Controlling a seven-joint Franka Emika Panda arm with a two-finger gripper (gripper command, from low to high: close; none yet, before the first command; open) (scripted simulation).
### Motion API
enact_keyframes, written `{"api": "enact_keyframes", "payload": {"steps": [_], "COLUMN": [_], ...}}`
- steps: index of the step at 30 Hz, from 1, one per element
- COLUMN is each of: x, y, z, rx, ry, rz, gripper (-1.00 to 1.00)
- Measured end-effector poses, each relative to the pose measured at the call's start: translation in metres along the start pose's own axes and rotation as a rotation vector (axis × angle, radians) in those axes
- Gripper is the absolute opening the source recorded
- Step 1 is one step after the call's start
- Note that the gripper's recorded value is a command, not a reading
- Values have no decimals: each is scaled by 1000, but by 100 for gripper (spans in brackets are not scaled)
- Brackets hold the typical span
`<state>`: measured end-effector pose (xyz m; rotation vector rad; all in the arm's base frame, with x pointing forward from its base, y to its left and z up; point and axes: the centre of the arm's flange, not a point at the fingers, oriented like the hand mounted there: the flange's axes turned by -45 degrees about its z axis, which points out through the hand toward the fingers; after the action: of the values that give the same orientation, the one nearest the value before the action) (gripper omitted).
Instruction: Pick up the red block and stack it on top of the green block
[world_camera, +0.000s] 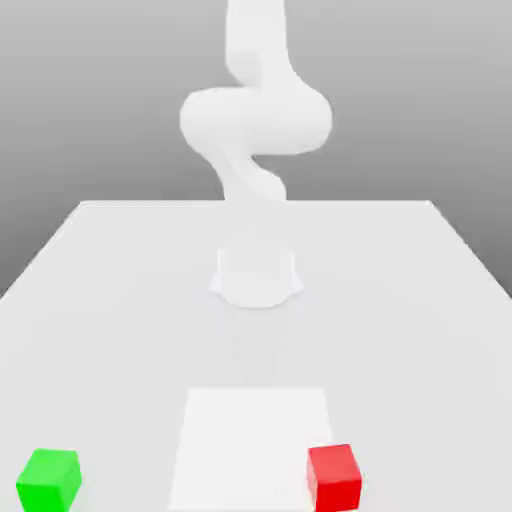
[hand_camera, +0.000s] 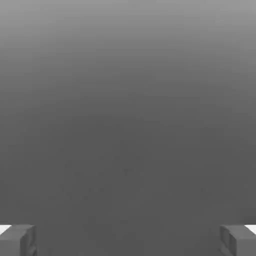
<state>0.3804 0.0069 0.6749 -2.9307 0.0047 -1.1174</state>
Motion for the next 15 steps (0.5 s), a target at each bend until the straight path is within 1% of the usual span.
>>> {"api": "enact_keyframes", "payload": {"steps": [7,15], "x": [-21,-89], "y": [-22,-48], "z": [138,275], "rx": [10,22], "ry": [-202,-428], "rz": [-30,-69], "gripper": [0,0]}}
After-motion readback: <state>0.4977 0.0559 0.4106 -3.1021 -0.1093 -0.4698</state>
